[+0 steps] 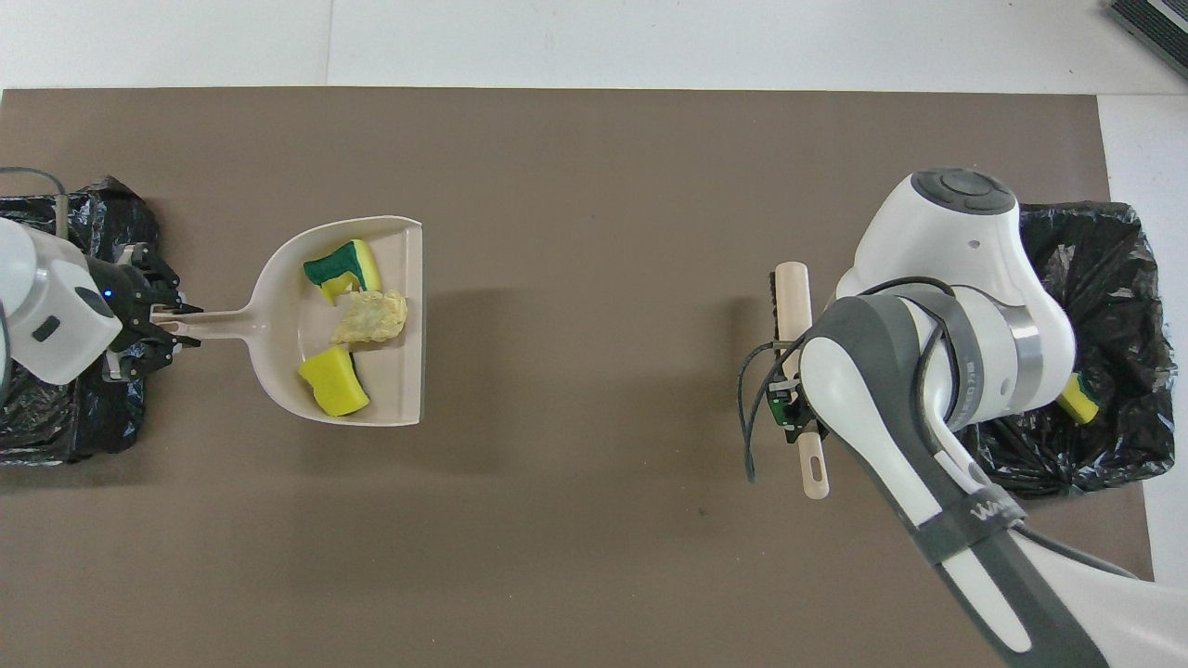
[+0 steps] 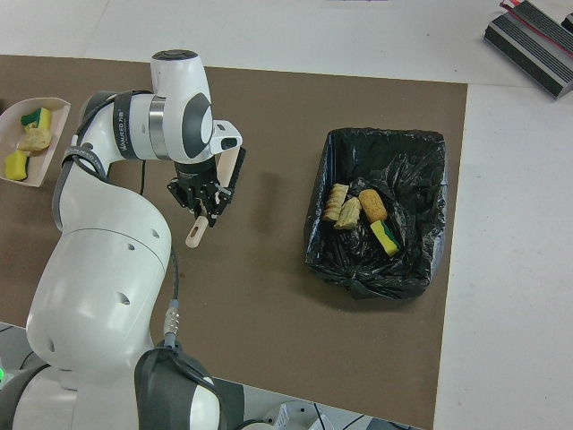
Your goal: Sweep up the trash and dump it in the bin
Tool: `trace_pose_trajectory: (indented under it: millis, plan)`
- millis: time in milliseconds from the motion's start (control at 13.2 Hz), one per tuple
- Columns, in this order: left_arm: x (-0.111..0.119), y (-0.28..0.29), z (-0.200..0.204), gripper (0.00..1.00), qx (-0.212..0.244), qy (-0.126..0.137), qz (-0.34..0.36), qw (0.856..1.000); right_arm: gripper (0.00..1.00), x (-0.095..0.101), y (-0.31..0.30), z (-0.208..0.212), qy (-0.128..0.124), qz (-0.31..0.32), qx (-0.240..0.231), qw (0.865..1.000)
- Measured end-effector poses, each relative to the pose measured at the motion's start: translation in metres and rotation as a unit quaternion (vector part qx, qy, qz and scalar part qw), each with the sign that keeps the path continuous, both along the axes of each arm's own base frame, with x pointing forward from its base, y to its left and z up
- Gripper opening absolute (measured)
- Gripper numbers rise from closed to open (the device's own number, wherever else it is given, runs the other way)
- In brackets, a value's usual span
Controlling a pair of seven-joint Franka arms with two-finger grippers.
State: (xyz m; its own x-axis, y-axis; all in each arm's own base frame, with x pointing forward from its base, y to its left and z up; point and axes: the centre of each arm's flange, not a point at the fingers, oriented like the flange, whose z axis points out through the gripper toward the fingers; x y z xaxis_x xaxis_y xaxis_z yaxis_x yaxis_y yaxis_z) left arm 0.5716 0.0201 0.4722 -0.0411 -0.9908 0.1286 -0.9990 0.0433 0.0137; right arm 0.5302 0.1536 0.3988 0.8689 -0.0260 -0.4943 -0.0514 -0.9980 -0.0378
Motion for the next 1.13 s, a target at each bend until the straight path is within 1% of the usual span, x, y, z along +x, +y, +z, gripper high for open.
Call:
trace_pose_trajectory:
  millis: [76,151,302,454,605,756,832,907,983,1134]
  plan:
    - [0.001,0.024,0.006,0.31,-0.008,0.002,-0.002,1.0,0.27,-0.011,0.029,0.002,-0.001,0.007,0.0,1.0]
    - [0.0,0.047,0.009,0.31,-0.013,0.003,-0.001,1.0,0.27,-0.026,0.073,0.008,-0.008,0.009,0.002,1.0]
    - [-0.002,0.077,0.02,0.31,-0.014,-0.001,0.005,1.0,0.27,-0.068,0.16,0.023,-0.023,0.008,0.017,1.0]
    - [0.001,0.104,0.038,0.31,-0.01,-0.01,0.006,1.0,0.27,-0.1,0.205,0.025,-0.029,-0.007,0.014,0.999]
    - [0.003,0.145,0.049,0.31,0.016,-0.017,0.004,1.0,0.27,-0.132,0.23,-0.005,-0.03,-0.014,-0.001,0.999]
    - [0.003,0.188,0.054,0.31,0.048,-0.018,0.007,0.999,0.27,-0.173,0.243,-0.047,-0.021,0.005,-0.021,1.0]
    - [0.002,0.207,0.057,0.31,0.069,-0.016,0.01,0.997,0.27,-0.19,0.24,-0.063,-0.017,0.012,-0.029,0.999]
    - [0.0,0.224,0.06,0.31,0.088,-0.014,0.012,0.996,0.27,-0.199,0.234,-0.073,-0.016,0.012,-0.034,0.999]
    - [-0.002,0.241,0.064,0.31,0.11,-0.014,0.007,0.994,0.27,-0.204,0.227,-0.076,-0.017,0.009,-0.036,0.999]
    - [-0.004,0.273,0.073,0.31,0.164,-0.025,-0.024,0.986,0.27,-0.207,0.219,-0.072,-0.019,0.006,-0.035,0.999]
